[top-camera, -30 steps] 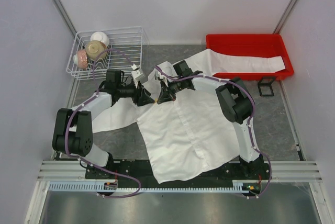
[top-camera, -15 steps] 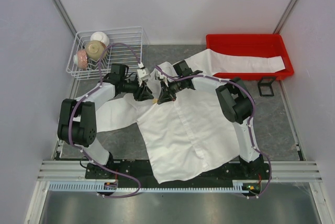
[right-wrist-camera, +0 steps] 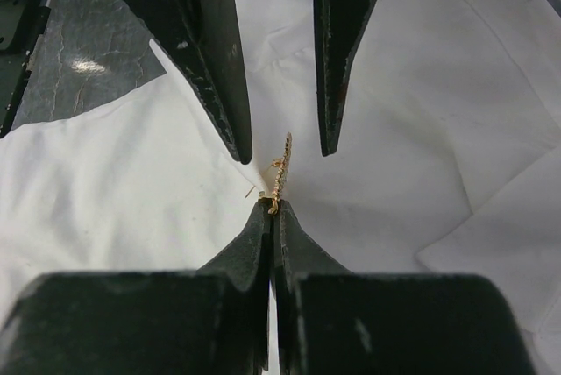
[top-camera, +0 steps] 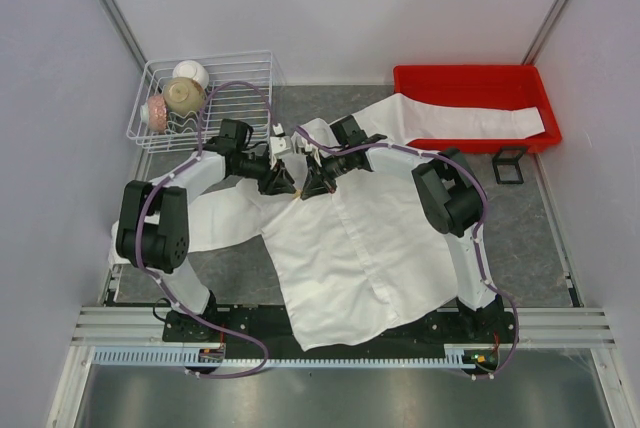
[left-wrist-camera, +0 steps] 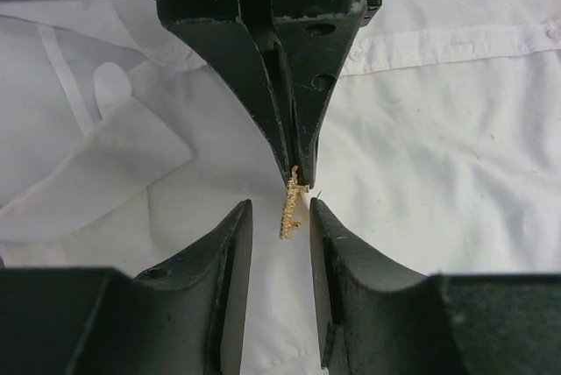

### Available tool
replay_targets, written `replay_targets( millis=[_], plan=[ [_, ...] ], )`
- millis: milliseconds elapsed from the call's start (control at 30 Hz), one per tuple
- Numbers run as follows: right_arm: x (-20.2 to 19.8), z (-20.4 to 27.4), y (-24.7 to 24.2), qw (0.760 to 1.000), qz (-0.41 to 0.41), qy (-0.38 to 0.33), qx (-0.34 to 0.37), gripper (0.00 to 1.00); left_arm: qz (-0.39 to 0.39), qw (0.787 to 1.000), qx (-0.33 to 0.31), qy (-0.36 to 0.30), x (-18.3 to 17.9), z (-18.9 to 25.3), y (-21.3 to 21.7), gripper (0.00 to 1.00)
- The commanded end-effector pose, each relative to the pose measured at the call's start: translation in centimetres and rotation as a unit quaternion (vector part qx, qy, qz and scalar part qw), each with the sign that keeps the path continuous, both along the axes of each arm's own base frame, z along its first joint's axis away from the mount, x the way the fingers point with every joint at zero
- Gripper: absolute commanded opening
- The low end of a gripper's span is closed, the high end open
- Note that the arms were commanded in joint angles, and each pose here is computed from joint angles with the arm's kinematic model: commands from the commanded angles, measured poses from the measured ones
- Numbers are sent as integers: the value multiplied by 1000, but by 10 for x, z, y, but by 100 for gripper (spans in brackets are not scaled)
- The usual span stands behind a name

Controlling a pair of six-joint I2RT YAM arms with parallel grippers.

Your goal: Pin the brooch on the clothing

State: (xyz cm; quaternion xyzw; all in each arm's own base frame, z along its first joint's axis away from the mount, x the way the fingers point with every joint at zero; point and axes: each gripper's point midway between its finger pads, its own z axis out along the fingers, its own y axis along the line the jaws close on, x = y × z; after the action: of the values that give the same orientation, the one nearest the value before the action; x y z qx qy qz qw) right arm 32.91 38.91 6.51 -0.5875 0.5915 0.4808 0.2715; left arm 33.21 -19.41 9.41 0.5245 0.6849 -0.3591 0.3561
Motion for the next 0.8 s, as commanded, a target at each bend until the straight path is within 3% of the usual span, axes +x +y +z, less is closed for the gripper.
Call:
replay_targets(
  millis=[0,233,400,767],
  plan=[
    [0,40,12,998,27,-40,47,0,-36,999,-5,-32,4,8,-10,38],
    [0,44,12,997,28,-46,50,0,-45,998,1,-31,2,6,-13,38],
    [0,45,11,997,29,-46,52,0,-45,999,5,-28,1,5,-13,29],
    [0,54,13,996,32,-52,60,0,-48,998,19,-25,-1,0,-16,28]
  ],
)
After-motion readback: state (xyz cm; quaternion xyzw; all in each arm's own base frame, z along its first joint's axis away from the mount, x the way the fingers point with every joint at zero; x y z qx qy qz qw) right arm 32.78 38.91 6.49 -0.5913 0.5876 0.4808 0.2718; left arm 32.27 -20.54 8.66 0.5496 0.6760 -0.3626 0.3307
